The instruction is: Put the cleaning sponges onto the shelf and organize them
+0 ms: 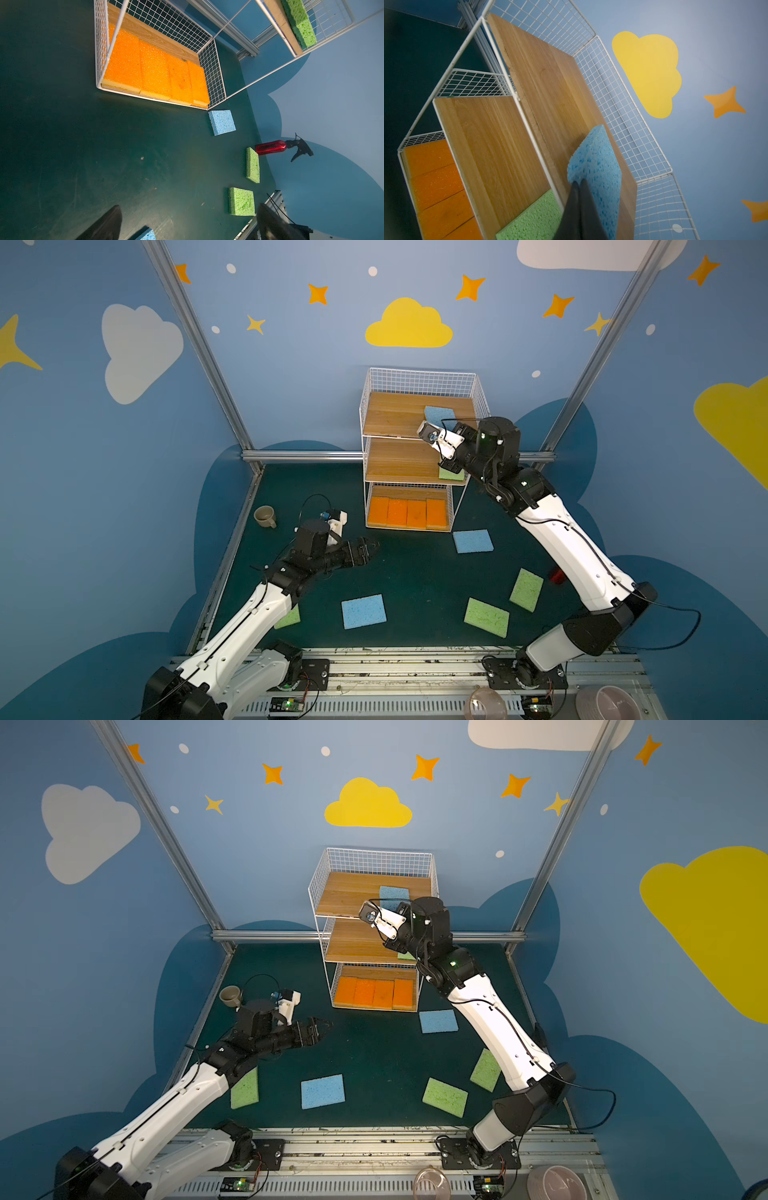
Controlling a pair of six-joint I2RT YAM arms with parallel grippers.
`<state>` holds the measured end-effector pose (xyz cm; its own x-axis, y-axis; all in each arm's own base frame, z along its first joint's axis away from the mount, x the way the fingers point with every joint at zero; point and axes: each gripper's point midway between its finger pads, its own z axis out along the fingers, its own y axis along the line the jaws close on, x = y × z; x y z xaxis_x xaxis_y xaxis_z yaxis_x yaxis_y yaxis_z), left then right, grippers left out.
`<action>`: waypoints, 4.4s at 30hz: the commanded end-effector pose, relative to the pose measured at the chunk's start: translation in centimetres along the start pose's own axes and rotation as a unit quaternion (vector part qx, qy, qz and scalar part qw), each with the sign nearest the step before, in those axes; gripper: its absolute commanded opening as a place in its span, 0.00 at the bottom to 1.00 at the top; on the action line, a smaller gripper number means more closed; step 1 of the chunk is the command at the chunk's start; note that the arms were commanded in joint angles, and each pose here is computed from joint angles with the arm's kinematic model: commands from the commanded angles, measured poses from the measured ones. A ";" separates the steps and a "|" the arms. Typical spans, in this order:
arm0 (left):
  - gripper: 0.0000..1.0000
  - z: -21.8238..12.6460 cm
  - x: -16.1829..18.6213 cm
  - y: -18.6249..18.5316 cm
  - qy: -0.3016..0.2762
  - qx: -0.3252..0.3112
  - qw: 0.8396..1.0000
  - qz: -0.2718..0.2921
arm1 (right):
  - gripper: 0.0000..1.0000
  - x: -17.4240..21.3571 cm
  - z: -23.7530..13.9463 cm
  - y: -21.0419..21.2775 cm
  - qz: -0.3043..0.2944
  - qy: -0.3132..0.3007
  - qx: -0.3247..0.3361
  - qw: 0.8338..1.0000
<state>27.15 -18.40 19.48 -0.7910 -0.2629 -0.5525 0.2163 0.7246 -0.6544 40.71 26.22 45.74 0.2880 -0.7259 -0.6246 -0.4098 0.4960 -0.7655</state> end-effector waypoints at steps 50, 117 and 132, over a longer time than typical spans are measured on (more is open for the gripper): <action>0.99 -0.1 1.5 0.0 0.006 0.012 1.000 -0.002 | 0.33 5.3 -1.3 -4.5 -0.059 0.120 0.118 0.984; 0.34 0.5 17.1 12.9 0.119 -0.188 0.969 -0.104 | 0.64 11.2 -9.1 25.6 0.516 0.147 -0.288 0.793; 0.03 2.4 11.3 6.6 0.097 -0.098 0.988 -0.067 | 0.66 12.8 -9.8 25.7 0.529 0.153 -0.297 0.780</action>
<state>19.08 -16.07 4.36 -0.9110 -0.2849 -0.2983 -0.0910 0.8442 -0.5283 25.92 25.01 19.07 -0.6783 -0.1851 -0.7111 -0.6111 0.6794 0.4062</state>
